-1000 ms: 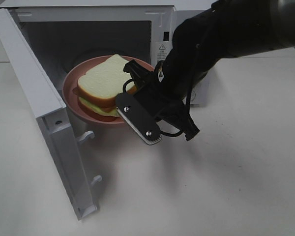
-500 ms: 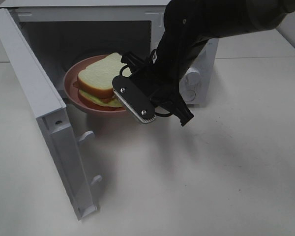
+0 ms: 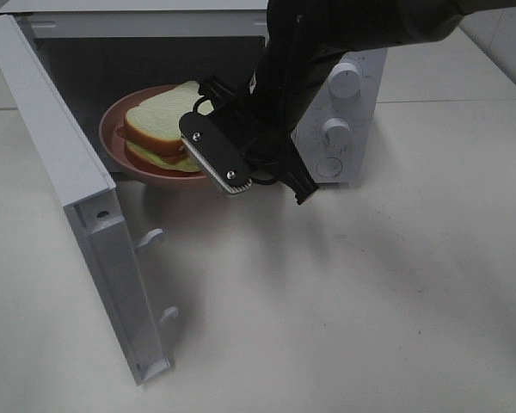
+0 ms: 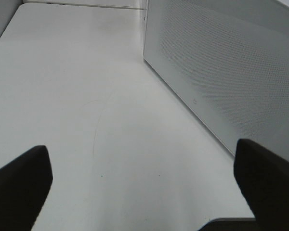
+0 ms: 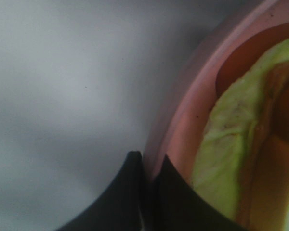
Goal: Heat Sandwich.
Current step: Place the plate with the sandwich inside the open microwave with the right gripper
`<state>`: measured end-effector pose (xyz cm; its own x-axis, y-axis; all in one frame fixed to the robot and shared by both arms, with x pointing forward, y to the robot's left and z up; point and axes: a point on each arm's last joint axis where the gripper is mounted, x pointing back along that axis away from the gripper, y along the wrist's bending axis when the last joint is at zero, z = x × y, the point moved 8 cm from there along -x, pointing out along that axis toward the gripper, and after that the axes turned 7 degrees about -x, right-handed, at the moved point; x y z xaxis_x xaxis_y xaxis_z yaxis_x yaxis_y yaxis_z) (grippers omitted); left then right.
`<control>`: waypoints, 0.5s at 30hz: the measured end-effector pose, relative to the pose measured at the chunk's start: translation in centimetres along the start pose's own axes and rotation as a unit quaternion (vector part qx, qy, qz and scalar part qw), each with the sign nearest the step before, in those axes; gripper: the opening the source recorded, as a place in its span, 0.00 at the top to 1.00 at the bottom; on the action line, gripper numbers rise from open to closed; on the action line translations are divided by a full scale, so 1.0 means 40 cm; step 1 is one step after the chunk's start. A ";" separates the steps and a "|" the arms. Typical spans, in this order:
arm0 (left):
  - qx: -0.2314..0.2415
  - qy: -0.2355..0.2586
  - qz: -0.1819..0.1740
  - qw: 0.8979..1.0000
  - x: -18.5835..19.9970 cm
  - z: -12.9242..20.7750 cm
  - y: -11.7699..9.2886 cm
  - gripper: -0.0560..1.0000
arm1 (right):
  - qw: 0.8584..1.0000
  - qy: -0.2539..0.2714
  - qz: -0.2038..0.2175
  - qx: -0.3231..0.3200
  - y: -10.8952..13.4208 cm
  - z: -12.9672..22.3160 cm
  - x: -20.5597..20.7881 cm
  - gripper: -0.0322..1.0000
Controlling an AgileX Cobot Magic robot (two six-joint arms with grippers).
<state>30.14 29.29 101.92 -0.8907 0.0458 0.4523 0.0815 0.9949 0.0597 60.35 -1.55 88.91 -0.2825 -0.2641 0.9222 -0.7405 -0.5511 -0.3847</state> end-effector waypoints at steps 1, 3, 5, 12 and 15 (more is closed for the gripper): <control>0.000 0.000 0.000 1.000 0.000 0.000 0.000 0.04 | 1.000 0.000 0.000 0.000 -0.003 0.000 -0.003 0.92; 0.000 0.000 0.000 1.000 0.000 0.000 0.000 0.04 | 1.000 0.000 0.001 -0.004 -0.011 0.000 -0.013 0.92; 0.000 0.000 0.000 1.000 0.000 0.000 0.000 0.04 | 1.000 0.000 0.001 -0.007 -0.014 0.000 -0.017 0.92; 0.000 0.000 0.000 1.000 0.000 0.000 0.000 0.04 | 0.999 0.000 0.010 -0.031 -0.043 0.002 -0.032 0.92; 0.000 0.000 0.000 1.000 0.000 0.000 0.000 0.04 | 0.999 0.001 0.011 -0.038 -0.050 0.003 -0.038 0.92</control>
<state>30.14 29.29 101.92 -0.8907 0.0458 0.4523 0.0815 0.9949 0.0597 62.32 -0.14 88.28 -0.3012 -0.2741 0.9133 -0.7781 -0.4829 -0.4016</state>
